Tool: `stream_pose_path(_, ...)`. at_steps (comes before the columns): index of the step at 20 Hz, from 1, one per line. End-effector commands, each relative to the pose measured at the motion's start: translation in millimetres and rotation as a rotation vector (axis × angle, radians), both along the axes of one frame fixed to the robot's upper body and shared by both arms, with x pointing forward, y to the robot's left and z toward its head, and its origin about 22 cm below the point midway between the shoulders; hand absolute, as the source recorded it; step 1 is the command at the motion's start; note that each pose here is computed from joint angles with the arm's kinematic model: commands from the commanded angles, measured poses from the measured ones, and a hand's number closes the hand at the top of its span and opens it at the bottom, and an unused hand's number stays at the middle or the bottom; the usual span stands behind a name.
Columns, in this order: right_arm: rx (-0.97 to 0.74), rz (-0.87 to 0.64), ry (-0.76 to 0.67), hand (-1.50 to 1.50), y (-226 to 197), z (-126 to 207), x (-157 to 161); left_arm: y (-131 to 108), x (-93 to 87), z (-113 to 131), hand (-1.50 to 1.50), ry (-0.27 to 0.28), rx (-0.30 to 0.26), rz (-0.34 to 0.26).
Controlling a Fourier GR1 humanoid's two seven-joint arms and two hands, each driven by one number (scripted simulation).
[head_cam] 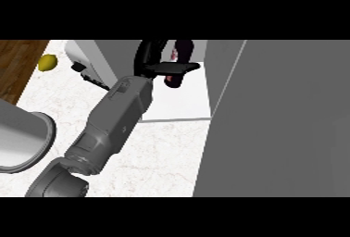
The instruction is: Pick up the wine, place it into the cabinet and close the cabinet
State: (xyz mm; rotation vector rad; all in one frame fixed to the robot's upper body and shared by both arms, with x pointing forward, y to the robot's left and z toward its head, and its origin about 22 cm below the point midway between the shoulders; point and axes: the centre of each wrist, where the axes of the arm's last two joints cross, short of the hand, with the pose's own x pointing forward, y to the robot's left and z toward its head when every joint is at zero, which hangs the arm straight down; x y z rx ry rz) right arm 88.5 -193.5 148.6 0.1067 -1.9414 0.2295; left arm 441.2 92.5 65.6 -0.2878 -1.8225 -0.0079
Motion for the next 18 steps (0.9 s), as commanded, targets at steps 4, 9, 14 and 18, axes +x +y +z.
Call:
stream_pose_path(4,0.103,0.040,0.015,-1.50,-6,44,-30,2,-9.1,-12,-1.50,0.011,-0.063,-0.088)
stream_pose_path(9,0.085,0.017,0.026,-1.50,-6,37,-24,9,-27.4,-37,-1.50,0.021,-0.117,-0.149)
stream_pose_path(14,0.078,0.023,0.018,-1.50,-6,36,-22,7,-50.7,-54,-1.50,0.052,-0.148,-0.153)
stream_pose_path(18,0.104,0.010,0.035,-1.50,-5,38,-30,11,-78.3,-77,-1.50,0.078,-0.145,-0.134)
